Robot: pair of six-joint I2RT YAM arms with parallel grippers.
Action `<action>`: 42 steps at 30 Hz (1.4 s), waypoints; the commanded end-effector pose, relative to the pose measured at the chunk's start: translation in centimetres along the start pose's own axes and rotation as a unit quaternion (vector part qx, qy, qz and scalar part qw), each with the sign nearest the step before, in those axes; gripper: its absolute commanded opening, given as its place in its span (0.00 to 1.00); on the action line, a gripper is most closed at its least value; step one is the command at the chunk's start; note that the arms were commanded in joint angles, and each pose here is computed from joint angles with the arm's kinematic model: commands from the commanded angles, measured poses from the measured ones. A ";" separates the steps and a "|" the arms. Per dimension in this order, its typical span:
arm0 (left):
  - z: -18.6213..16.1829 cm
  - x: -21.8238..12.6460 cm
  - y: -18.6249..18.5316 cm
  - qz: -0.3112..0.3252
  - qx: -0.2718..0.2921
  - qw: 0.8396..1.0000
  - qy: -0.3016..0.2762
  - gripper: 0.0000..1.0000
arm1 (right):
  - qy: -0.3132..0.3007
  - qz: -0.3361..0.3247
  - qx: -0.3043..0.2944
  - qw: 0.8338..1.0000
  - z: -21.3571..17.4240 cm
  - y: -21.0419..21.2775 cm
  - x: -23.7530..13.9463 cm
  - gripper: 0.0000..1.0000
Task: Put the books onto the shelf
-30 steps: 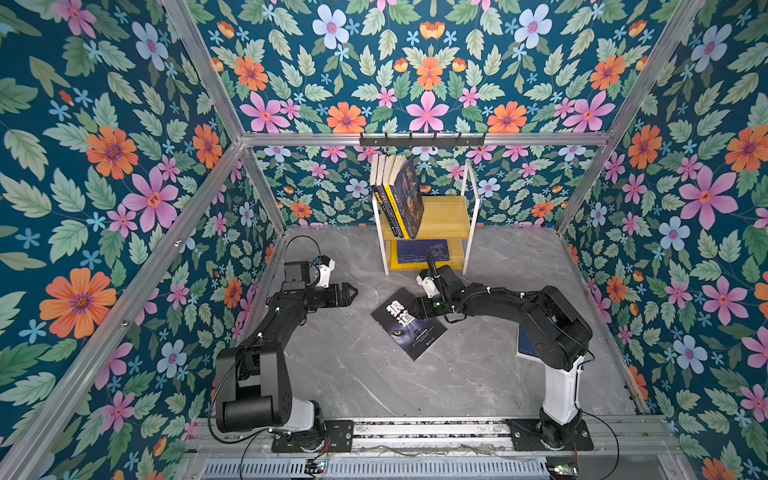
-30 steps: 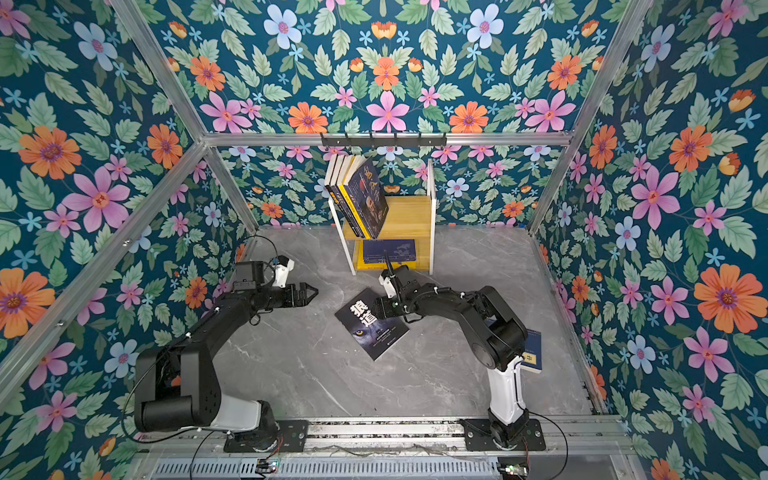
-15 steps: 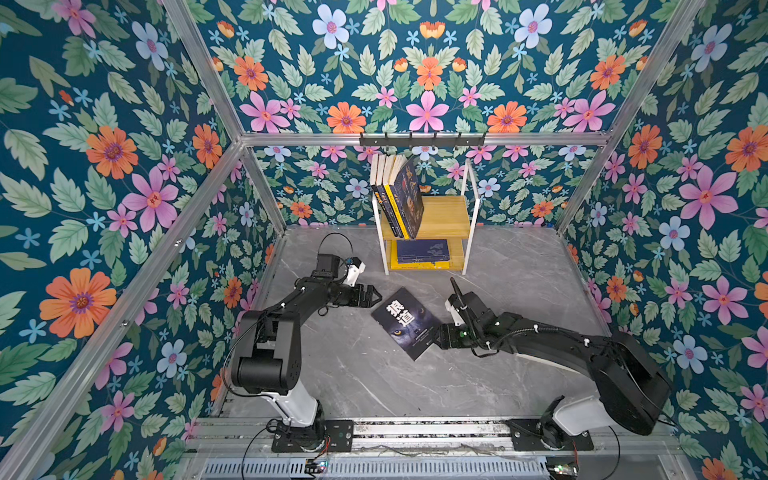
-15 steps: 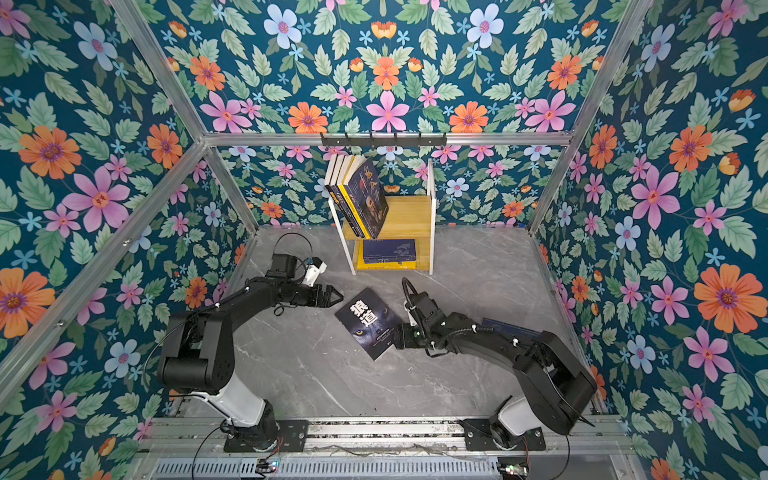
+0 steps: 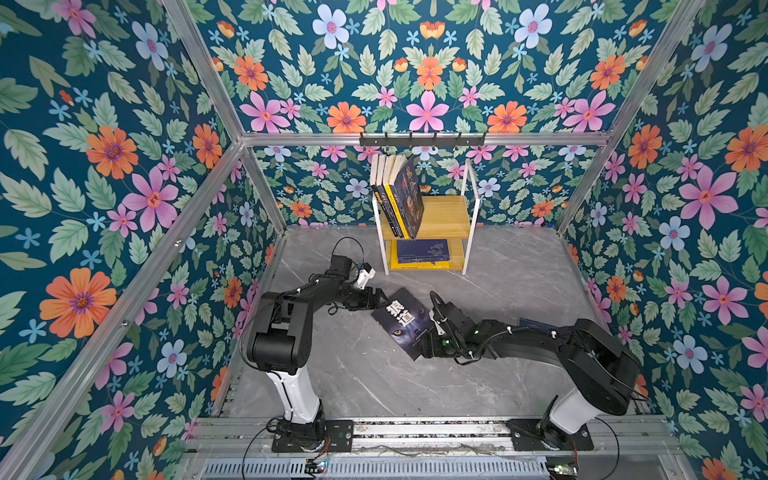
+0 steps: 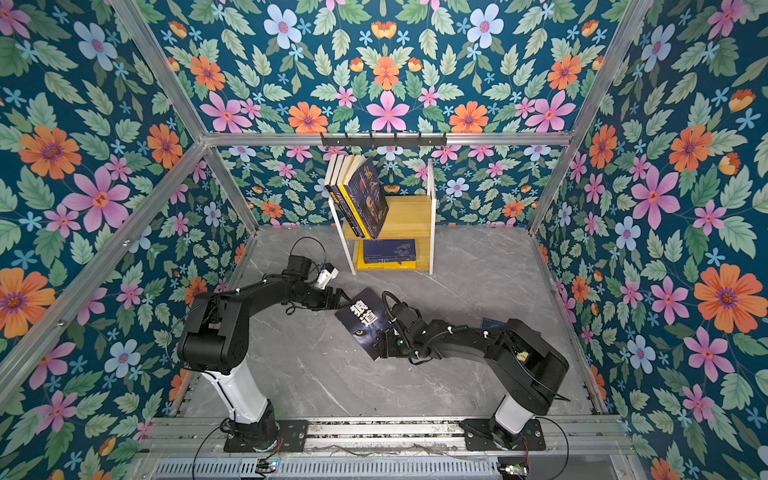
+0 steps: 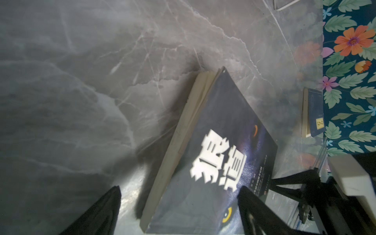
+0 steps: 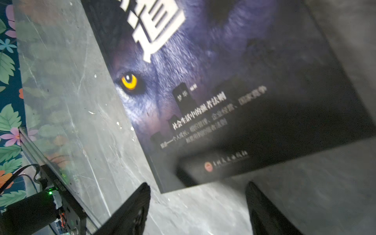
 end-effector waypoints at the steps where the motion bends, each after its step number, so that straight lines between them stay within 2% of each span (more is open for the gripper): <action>1: 0.1 0.3 0.3 0.000 -0.016 1.000 0.014 0.91 | 0.010 -0.035 0.015 0.999 0.0 -0.6 0.9 0.75; 8: -0.4 0.8 0.3 -0.013 -0.037 0.999 0.027 0.84 | 0.002 -0.046 0.035 0.998 2.2 -1.7 1.6 0.75; 12: -0.8 1.2 0.4 -0.024 -0.049 0.998 0.028 0.78 | -0.002 -0.041 0.031 0.999 4.0 -2.2 1.7 0.75; 18: -0.8 0.9 0.0 -0.030 -0.058 0.998 0.024 0.75 | 0.002 -0.037 0.018 0.999 5.7 -2.2 2.1 0.75; 27: -0.9 -0.2 -1.5 -0.062 -0.070 0.996 0.006 0.55 | 0.020 -0.037 0.014 0.999 6.1 -2.3 3.1 0.75; 33: -0.6 -1.2 -2.5 -0.068 -0.062 0.996 -0.006 0.47 | 0.023 -0.035 0.011 0.999 6.0 -2.4 3.2 0.75; 42: -0.7 -1.4 -3.0 -0.076 -0.070 0.995 -0.010 0.19 | 0.020 -0.040 0.009 0.999 5.8 -2.5 3.0 0.75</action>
Point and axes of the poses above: each gripper's point midway between its finger pads, its own x axis out along the fingers, its own y axis along the line the jaws close on, z = x × y, the point moved 9 cm from there along -x, back along the fingers, and after that the axes turned 2 degrees about x, right-handed, at the moved point
